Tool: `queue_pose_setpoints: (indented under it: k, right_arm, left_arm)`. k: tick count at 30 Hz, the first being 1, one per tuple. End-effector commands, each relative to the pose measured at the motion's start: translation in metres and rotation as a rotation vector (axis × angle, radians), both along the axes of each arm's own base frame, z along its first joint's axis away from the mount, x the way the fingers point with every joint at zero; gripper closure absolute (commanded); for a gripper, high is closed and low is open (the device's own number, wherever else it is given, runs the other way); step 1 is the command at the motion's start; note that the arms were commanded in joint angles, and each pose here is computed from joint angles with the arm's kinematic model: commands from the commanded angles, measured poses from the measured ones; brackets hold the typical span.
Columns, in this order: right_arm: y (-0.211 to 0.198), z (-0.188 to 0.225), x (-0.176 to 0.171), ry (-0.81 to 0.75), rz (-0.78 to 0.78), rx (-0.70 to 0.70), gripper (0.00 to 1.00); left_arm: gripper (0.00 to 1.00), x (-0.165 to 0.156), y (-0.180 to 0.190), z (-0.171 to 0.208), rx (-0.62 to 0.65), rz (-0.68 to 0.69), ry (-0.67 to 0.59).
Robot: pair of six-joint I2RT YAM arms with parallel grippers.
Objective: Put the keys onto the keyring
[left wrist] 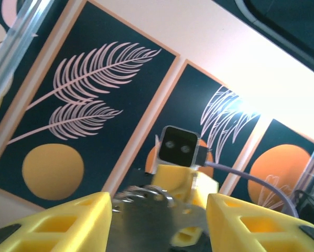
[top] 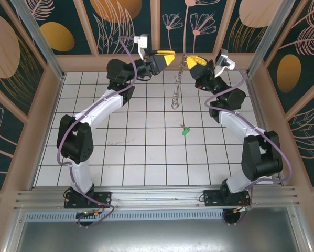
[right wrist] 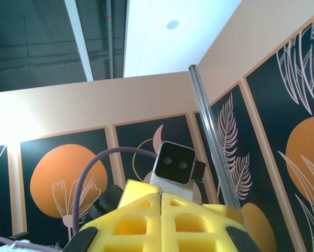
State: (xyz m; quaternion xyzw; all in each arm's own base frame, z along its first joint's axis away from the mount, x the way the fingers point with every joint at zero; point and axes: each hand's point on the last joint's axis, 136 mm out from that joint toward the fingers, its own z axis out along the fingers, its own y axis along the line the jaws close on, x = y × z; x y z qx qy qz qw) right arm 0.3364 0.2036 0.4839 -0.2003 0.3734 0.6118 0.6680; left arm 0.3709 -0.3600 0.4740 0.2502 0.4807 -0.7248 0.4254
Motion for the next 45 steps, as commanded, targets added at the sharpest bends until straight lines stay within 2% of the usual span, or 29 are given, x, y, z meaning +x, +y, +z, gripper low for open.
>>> queue_pose_setpoints:
  k: [1, 25, 36, 45]
  right_arm:
    - [-0.01, 0.033, -0.023, -0.141, 0.004, 0.102, 1.0]
    - [0.004, 0.025, -0.016, -0.099, 0.066, 0.102, 1.0]
    - [0.009, 0.023, -0.015, -0.091, 0.084, 0.098, 1.0]
    - [0.013, 0.021, -0.016, -0.085, 0.101, 0.086, 1.0]
  left_arm:
    - [0.51, -0.02, 0.005, 0.018, -0.073, -0.036, -0.049]
    - [0.57, -0.013, -0.013, 0.007, -0.076, -0.052, -0.015]
    - [0.65, -0.012, -0.016, 0.006, -0.075, -0.053, -0.015]
    - [0.65, -0.008, -0.016, 0.005, -0.076, -0.041, -0.011]
